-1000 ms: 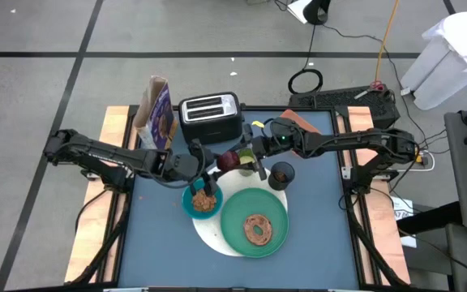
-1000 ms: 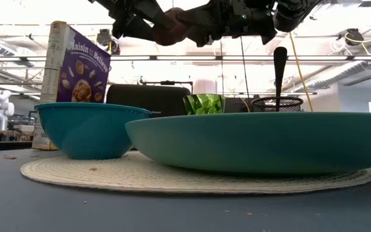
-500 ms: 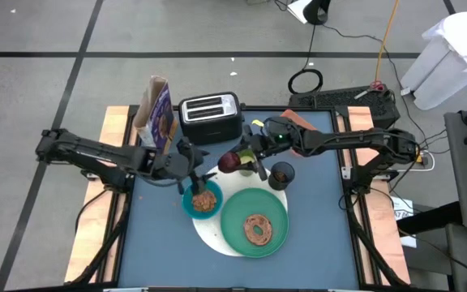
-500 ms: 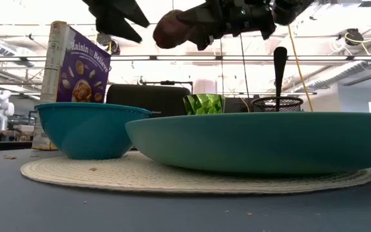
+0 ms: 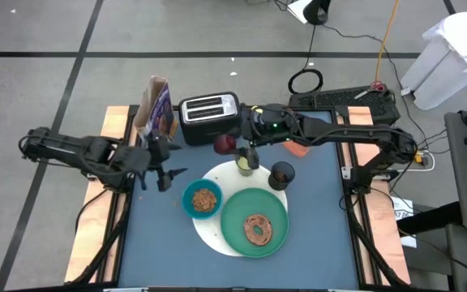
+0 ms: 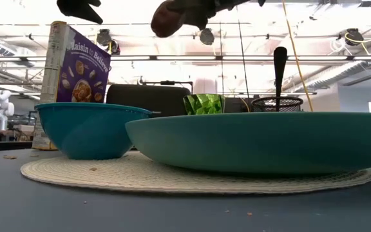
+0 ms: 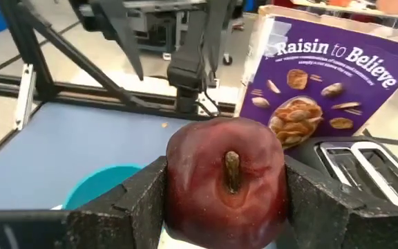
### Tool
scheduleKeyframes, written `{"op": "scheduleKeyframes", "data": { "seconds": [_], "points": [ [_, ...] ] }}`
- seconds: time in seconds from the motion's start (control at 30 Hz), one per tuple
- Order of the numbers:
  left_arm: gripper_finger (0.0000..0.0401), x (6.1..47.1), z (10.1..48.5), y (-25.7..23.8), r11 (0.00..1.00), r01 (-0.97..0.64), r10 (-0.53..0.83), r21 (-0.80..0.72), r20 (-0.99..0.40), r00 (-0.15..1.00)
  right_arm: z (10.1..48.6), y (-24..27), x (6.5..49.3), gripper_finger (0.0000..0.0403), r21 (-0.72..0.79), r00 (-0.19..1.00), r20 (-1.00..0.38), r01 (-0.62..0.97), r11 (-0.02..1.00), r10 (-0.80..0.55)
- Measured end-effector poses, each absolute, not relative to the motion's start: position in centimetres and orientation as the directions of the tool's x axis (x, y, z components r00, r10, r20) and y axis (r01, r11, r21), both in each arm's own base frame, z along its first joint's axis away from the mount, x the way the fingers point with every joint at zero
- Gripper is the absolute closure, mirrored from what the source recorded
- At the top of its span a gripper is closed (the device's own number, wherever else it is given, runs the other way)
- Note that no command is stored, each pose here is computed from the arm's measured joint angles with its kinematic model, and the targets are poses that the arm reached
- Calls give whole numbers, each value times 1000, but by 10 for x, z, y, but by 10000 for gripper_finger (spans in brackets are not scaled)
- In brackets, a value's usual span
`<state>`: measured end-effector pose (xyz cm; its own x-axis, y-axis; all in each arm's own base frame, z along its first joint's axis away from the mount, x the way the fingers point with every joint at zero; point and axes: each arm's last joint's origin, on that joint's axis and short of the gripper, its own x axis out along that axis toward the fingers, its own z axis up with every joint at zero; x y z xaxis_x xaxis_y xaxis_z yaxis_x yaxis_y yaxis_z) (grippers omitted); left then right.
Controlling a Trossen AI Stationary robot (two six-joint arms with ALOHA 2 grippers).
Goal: Arrange a breakfast setting
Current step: Put the red apple on the white mat
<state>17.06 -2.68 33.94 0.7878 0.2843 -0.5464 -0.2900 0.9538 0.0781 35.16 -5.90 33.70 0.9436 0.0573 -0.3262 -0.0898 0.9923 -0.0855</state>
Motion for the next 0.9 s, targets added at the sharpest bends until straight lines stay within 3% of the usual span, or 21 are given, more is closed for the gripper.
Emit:
{"op": "scheduleKeyframes", "data": {
  "seconds": [0.17, 0.47, 0.9],
  "points": [
    [43, 166, 342, -26, 957, -269, 282, 104, -533, 797, 323, -62, 374, 168, -51, 930, -361, -91, 995, 66],
    [43, 166, 342, -26, 958, -261, 282, 118, -533, 797, 276, -68, 422, 167, 11, 827, -555, -101, 995, 90],
    [43, 166, 342, -26, 958, -268, 282, 105, -533, 798, 226, -72, 435, 167, 70, 678, -726, -93, 993, 115]
  ]
}}
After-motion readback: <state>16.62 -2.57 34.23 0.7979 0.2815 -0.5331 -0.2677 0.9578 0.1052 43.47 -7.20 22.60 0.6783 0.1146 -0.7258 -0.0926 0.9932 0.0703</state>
